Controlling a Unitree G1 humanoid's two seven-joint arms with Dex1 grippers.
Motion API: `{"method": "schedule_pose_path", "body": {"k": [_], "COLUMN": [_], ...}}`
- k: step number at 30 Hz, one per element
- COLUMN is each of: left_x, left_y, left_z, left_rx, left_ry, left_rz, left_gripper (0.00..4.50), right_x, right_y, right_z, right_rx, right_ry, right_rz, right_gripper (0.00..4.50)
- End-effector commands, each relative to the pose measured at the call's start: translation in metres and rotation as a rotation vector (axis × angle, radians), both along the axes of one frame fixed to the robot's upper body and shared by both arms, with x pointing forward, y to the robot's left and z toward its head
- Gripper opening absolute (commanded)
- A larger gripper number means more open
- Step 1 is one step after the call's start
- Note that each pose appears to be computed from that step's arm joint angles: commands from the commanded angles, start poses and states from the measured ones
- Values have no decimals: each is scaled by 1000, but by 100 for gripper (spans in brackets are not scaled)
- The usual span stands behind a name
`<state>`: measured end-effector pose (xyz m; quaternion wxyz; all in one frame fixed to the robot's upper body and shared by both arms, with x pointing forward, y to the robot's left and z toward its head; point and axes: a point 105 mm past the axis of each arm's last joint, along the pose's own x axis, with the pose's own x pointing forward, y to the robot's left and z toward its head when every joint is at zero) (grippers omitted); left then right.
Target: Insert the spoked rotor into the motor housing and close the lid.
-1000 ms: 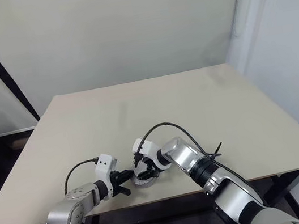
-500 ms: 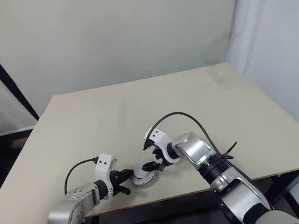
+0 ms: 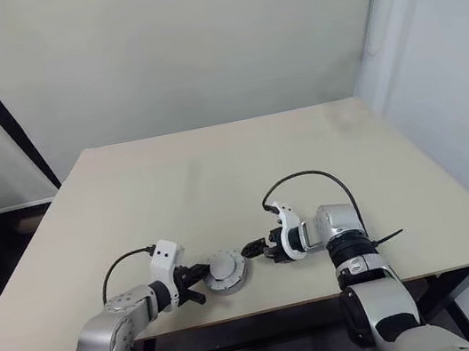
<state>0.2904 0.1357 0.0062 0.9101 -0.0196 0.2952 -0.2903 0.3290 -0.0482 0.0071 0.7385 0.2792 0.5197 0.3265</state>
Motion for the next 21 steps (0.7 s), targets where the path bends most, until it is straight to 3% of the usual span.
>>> {"method": "schedule_pose_path", "body": {"k": [1,18,21], "left_x": [-7,-9,-9], "left_y": [-13,-11,-11], "left_z": [-7,-6,-6], "left_rx": [-19,-13,-14], "left_ry": [38,41,40], "left_rz": [-49,-44,-43], "left_gripper": [0,0,0], "right_x": [-2,-21,-21], "right_y": [14,52,51], "right_z": [9,5,3], "right_rx": [100,285,300], "right_ry": [55,198,217], "right_rz": [-14,-66,-95], "right_gripper": [448,448,388]}}
